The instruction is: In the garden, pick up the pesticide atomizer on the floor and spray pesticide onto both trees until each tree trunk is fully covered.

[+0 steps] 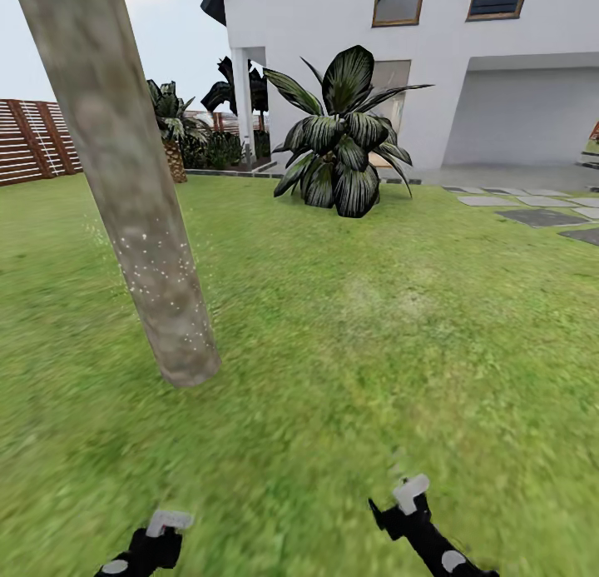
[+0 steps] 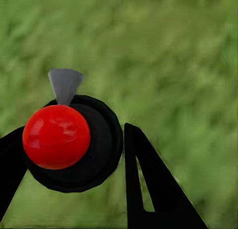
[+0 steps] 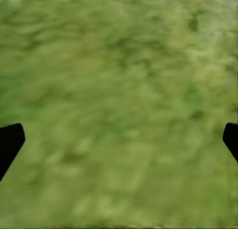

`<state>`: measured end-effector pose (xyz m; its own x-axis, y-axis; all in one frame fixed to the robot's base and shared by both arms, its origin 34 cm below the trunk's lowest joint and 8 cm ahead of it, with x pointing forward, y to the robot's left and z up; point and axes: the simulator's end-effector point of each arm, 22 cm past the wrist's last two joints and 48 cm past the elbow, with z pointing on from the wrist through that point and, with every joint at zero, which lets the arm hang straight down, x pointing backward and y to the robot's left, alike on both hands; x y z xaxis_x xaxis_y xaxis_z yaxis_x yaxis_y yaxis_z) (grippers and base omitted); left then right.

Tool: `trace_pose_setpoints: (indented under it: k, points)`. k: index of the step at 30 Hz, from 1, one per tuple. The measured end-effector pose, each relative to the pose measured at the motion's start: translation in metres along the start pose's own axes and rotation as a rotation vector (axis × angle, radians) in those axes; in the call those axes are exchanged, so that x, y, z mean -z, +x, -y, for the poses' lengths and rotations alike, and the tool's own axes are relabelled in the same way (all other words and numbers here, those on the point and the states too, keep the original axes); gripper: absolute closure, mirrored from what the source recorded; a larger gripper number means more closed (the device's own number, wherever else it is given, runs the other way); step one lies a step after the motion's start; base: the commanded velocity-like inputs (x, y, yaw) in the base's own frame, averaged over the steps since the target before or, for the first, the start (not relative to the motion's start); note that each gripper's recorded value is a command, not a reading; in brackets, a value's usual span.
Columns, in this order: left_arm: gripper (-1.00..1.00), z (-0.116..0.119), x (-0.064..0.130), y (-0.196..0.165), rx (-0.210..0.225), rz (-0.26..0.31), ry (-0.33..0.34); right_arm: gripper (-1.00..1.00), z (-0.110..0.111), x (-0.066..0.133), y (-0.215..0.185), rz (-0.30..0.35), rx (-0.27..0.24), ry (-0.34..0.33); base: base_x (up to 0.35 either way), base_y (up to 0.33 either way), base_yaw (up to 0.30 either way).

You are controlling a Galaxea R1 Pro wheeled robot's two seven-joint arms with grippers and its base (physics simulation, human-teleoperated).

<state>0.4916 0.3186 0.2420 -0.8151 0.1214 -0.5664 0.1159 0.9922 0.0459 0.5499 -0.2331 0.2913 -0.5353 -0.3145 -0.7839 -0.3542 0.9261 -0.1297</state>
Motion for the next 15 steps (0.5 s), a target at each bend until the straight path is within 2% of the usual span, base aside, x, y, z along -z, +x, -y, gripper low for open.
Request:
trace_pose_setpoints:
  k: [3,5,7,8,9,12,15]
  points:
    - [1.00,-0.011,0.011,0.021,0.050,0.066,-0.074,-1.00,0.011,0.027,0.029,0.036,-0.016,0.126,0.000,0.000,0.000]
    - [1.00,-0.012,0.016,0.033,0.069,0.074,-0.092,-1.00,0.015,0.035,0.036,0.041,-0.036,0.166,0.000,0.000,0.000]
    - [1.00,-0.009,0.019,0.039,0.102,0.076,-0.099,-1.00,0.032,0.041,0.043,0.039,-0.123,0.242,0.000,0.000,0.000]
    - [1.00,-0.008,0.021,0.046,0.139,0.072,-0.109,-1.00,0.043,0.045,0.047,0.037,-0.187,0.294,0.000,0.000,0.000]
    - [1.00,-0.007,0.022,0.049,0.158,0.073,-0.113,-1.00,0.049,0.047,0.049,0.036,-0.223,0.322,0.000,0.000,0.000]
    - [1.00,-0.006,0.024,0.052,0.184,0.082,-0.120,-1.00,0.061,0.052,0.055,0.034,-0.302,0.381,0.000,0.000,-0.134]
    - [1.00,-0.007,0.024,0.052,0.193,0.084,-0.127,-1.00,0.061,0.052,0.056,0.034,-0.312,0.384,0.000,0.000,-0.250]
